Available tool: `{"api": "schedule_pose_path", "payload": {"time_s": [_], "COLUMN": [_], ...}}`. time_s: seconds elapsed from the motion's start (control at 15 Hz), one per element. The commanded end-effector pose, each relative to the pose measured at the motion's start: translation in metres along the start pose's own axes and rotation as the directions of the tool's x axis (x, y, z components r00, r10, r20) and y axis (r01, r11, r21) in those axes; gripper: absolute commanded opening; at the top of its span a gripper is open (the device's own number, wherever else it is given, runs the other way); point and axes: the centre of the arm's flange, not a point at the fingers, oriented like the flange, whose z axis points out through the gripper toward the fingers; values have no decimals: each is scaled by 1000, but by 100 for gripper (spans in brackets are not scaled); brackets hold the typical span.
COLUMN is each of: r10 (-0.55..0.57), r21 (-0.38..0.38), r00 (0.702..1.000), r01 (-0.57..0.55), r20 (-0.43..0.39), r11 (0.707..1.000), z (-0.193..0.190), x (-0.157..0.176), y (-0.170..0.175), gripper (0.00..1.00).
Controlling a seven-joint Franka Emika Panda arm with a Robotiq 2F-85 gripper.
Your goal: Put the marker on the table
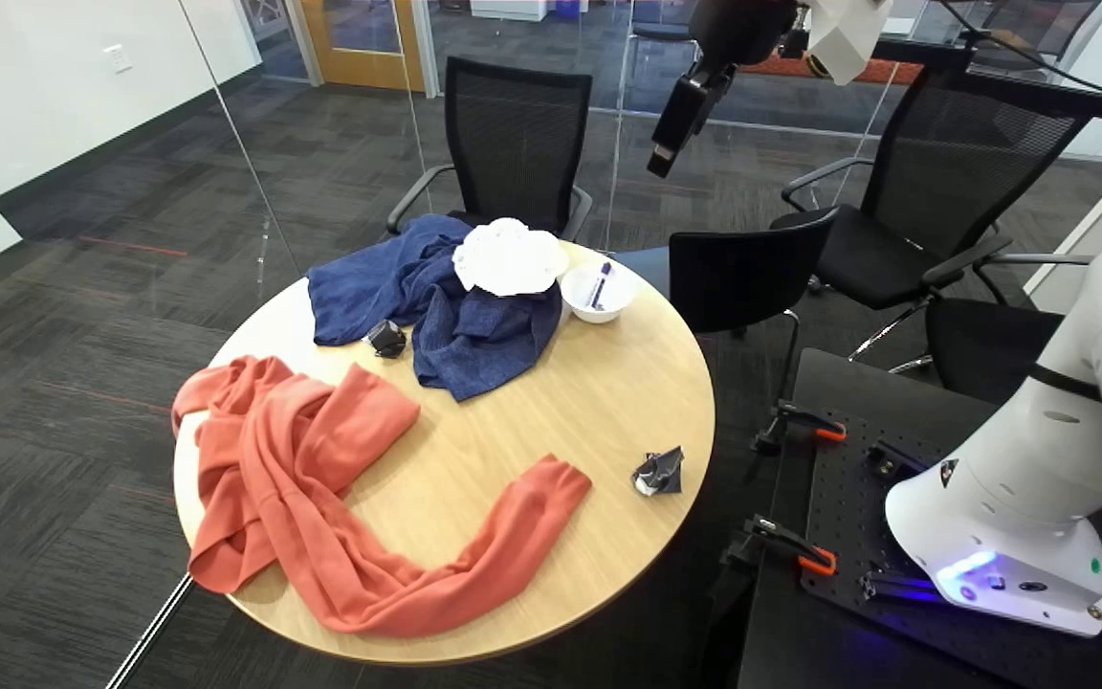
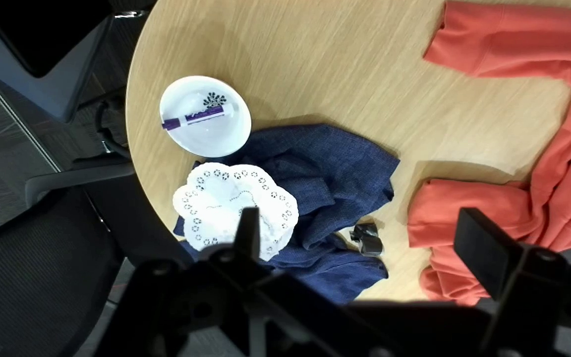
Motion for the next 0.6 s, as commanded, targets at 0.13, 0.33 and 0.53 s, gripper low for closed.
{"api": "schedule_pose_path", "payload": {"time_s": [0.13,0.33,0.53], "r10": [238,385,501], "r21": [-44,-72,-103], "r00": [971,923,865], "r01": [-238,-383,-495], "r20": [-12,6,40], "r11": [970,921,863], "z": [10,35,73], "x": [51,74,90], "y": [56,85,102], "gripper": [100,100,100]}}
